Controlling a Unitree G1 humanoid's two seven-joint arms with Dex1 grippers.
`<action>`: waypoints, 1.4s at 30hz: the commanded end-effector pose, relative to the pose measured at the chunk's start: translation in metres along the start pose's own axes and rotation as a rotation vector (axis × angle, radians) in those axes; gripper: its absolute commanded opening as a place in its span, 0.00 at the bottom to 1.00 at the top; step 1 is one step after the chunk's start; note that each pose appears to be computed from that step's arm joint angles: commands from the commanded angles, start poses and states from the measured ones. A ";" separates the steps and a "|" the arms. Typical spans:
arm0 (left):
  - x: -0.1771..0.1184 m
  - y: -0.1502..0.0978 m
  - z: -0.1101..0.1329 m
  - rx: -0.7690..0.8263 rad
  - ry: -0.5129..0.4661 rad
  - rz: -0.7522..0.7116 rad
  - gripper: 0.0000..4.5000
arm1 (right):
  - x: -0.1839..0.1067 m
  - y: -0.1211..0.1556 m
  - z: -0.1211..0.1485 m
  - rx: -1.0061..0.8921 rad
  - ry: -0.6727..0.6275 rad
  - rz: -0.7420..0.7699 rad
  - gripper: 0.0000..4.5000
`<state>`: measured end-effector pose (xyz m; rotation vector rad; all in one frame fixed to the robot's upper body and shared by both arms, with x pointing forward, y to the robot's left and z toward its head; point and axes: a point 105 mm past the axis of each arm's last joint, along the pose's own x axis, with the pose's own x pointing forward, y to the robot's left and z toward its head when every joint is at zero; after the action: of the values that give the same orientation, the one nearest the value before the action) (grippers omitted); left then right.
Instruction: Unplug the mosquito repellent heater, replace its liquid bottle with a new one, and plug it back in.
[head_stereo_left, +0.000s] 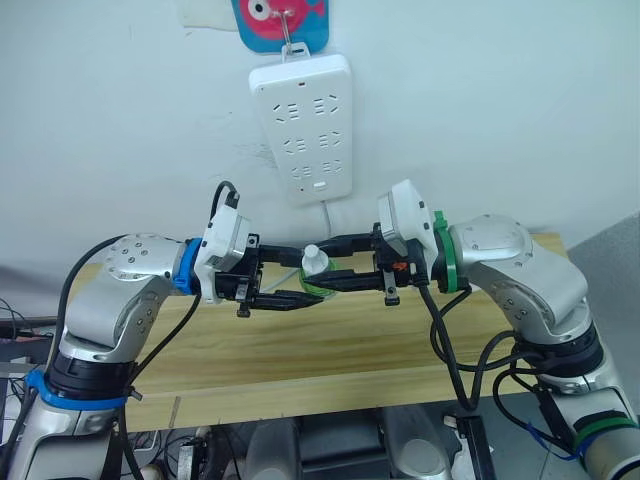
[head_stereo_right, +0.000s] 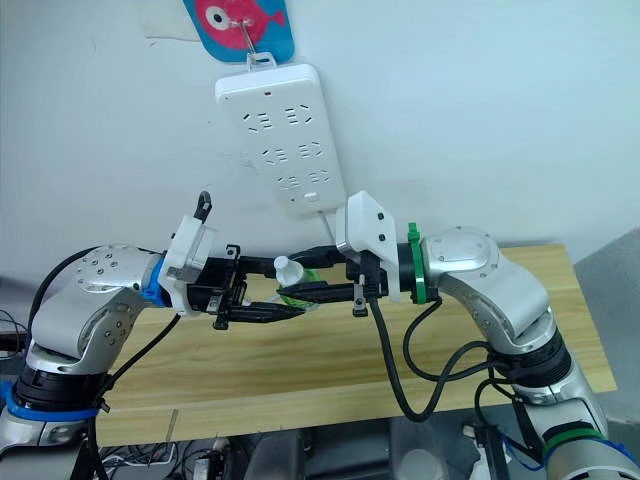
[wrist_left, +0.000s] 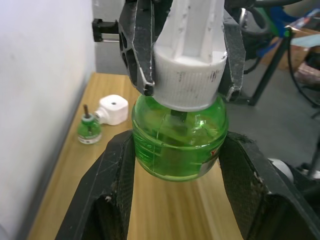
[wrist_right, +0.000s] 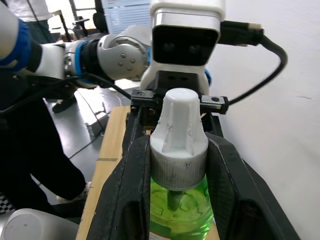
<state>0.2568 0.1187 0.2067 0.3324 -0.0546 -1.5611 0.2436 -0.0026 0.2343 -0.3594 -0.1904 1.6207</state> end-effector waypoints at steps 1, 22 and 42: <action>0.003 -0.004 0.013 0.020 -0.042 -0.064 0.48 | 0.015 0.021 0.002 -0.054 -0.019 0.146 0.26; 0.012 -0.012 0.020 0.047 -0.088 -0.155 0.48 | 0.021 0.024 0.000 -0.103 -0.033 0.289 0.26; -0.003 -0.005 0.009 0.129 -0.110 0.200 0.48 | -0.006 0.000 0.016 0.028 0.008 -0.082 0.69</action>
<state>0.2563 0.1208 0.2051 0.3024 -0.2108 -1.3856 0.2456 -0.0054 0.2421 -0.3336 -0.1335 1.5530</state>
